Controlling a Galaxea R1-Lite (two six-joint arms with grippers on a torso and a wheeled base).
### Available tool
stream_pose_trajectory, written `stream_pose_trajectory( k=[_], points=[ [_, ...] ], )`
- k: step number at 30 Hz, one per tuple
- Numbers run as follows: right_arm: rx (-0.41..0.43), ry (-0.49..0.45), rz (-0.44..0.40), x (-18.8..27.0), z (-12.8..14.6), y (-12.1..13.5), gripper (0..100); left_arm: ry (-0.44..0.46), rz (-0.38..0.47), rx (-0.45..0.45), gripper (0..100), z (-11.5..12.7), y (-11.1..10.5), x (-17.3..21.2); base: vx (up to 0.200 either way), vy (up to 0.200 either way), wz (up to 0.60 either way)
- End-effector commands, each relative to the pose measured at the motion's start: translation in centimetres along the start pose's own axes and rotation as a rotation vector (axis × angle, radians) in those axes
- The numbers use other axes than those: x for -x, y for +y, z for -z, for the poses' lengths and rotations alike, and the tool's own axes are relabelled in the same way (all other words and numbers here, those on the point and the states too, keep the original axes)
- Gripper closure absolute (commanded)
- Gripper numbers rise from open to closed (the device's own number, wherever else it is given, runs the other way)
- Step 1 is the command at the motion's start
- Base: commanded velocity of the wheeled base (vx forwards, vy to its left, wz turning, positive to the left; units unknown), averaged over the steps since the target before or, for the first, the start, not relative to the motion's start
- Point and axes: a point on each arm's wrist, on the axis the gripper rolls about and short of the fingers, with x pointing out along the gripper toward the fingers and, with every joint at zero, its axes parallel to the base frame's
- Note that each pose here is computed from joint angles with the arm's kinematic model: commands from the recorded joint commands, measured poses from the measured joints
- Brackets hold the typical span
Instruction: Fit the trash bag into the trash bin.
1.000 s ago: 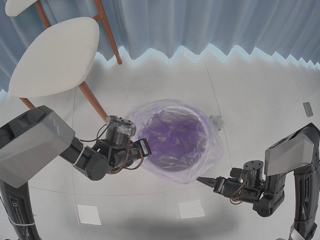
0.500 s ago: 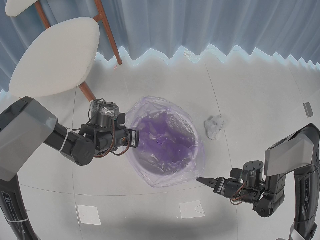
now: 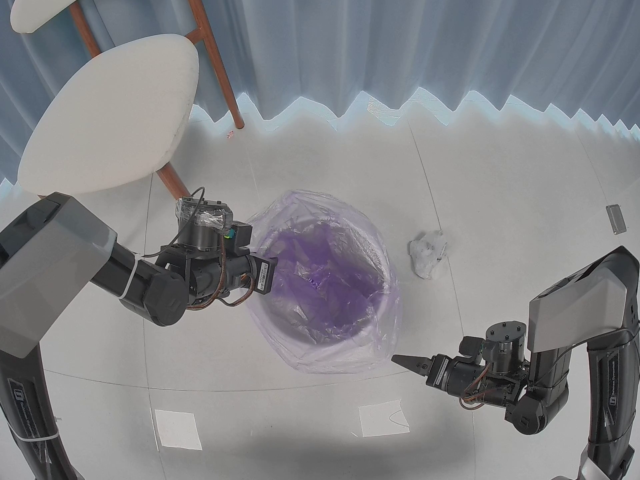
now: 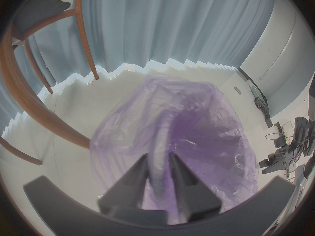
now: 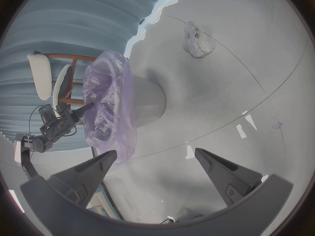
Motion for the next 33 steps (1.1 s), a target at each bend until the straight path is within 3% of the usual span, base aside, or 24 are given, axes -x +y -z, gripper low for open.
stream_pose_trajectory(
  k=[1,5,8,16,21,23,25,26,27,29,30,33],
  points=[
    [0.005,-0.01,-0.011,0.0,-0.1,0.1,0,-0.033,-0.003,-0.001,0,-0.1,-0.1,-0.3,0.0,0.0,0.0],
    [0.007,-0.008,-0.011,0.0,0.0,0.1,0,-0.1,-0.008,-0.005,0,-0.7,0.0,0.1,0.0,0.0,0.0],
    [0.006,-0.007,-0.01,0.1,0.0,0.1,0,-0.159,-0.003,-0.011,0,-1.3,-0.4,2.7,0.0,0.0,0.0],
    [0.006,-0.007,-0.01,0.1,0.0,0.1,0,-0.13,0.014,-0.009,0,0.1,-1.2,8.6,0.0,0.0,0.0],
    [0.006,-0.005,-0.01,0.1,0.0,0.2,0,-0.157,-0.007,0.027,0,1.2,-0.6,11.4,0.0,0.0,0.0],
    [0.006,-0.005,-0.01,0.1,0.0,0.2,0,-0.134,-0.025,0.078,0,2.4,-0.1,11.9,0.0,0.0,0.0],
    [0.007,-0.003,-0.01,0.1,0.1,0.1,0,-0.097,-0.033,0.219,0,4.3,0.2,12.1,0.0,0.0,0.0],
    [0.007,-0.003,-0.01,0.1,0.1,0.1,0,-0.097,-0.033,0.219,0,4.3,0.2,12.1,0.0,0.0,0.0],
    [0.008,-0.001,-0.012,0.1,0.1,0.2,0,-0.082,-0.023,0.397,0,5.3,0.2,11.5,0.0,0.0,0.0],
    [0.008,0.0,-0.011,0.1,0.2,0.2,0,-0.081,-0.021,0.429,0,5.4,0.2,11.3,0.0,0.0,0.0],
    [0.012,0.005,-0.014,0.1,0.3,0.3,0,-0.116,0.004,0.702,0,6.2,0.3,9.9,0.0,0.0,0.0],
    [0.012,0.007,-0.013,0.1,0.4,0.4,0,-0.151,0.015,0.784,0,7.3,0.9,9.1,0.0,0.0,0.0]
  ],
)
